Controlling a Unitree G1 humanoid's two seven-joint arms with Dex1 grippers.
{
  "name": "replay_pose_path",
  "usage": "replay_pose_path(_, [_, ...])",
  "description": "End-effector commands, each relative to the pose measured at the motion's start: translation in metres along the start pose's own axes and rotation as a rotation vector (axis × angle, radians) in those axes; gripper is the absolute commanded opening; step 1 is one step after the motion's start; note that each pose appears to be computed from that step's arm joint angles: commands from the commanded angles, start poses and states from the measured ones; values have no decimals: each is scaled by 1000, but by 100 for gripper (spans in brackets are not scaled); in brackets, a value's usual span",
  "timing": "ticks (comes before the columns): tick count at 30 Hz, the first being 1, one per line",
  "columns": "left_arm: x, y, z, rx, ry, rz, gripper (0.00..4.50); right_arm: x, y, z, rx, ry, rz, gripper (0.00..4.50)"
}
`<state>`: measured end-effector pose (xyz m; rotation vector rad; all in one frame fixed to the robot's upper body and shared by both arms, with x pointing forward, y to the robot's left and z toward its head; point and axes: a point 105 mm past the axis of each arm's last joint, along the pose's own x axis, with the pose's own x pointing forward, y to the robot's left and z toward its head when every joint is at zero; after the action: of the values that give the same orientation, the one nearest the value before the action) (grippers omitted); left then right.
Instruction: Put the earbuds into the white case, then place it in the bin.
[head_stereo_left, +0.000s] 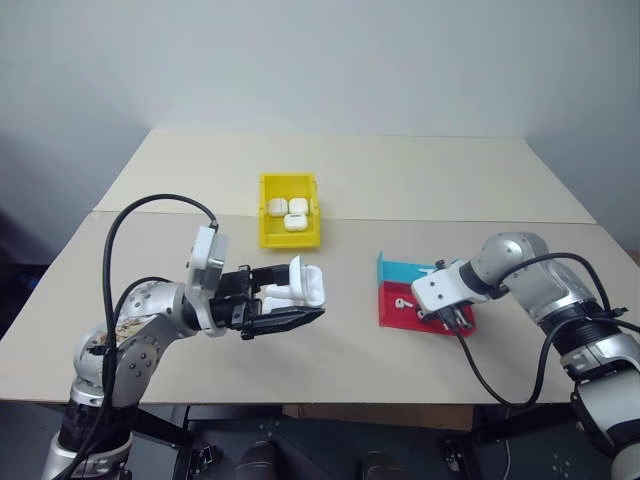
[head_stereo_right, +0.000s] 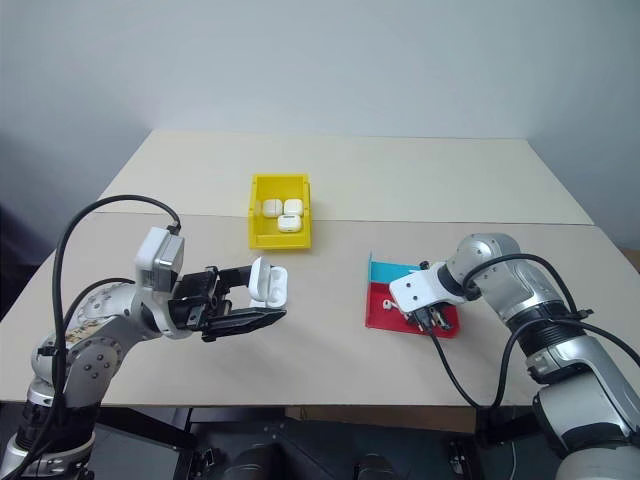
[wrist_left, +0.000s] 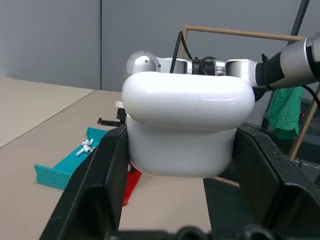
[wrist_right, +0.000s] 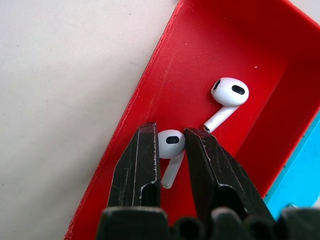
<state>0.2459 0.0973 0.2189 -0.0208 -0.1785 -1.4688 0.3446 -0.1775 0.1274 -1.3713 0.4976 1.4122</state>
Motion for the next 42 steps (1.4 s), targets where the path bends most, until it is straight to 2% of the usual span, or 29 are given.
replay_pose_path(1, [0, -5, 12, 55, -25, -23, 281, -2, 0, 1, 8, -4, -7, 60])
replay_pose_path(21, [2, -3, 13, 57, -24, -58, 281, -12, -8, 10, 165, -104, -116, 60])
replay_pose_path(30, [2, -3, 13, 55, -23, -64, 281, -31, -15, 15, 210, -151, -178, 60])
replay_pose_path(33, [3, -2, 13, 56, -24, -64, 281, -33, -17, 22, 236, -176, -193, 120])
replay_pose_path(36, [4, -2, 13, 57, -24, -64, 281, -31, -19, 28, 268, -189, -196, 220])
replay_pose_path(42, [3, -1, 14, 59, -20, -59, 281, -21, -19, 28, 384, -133, -183, 220])
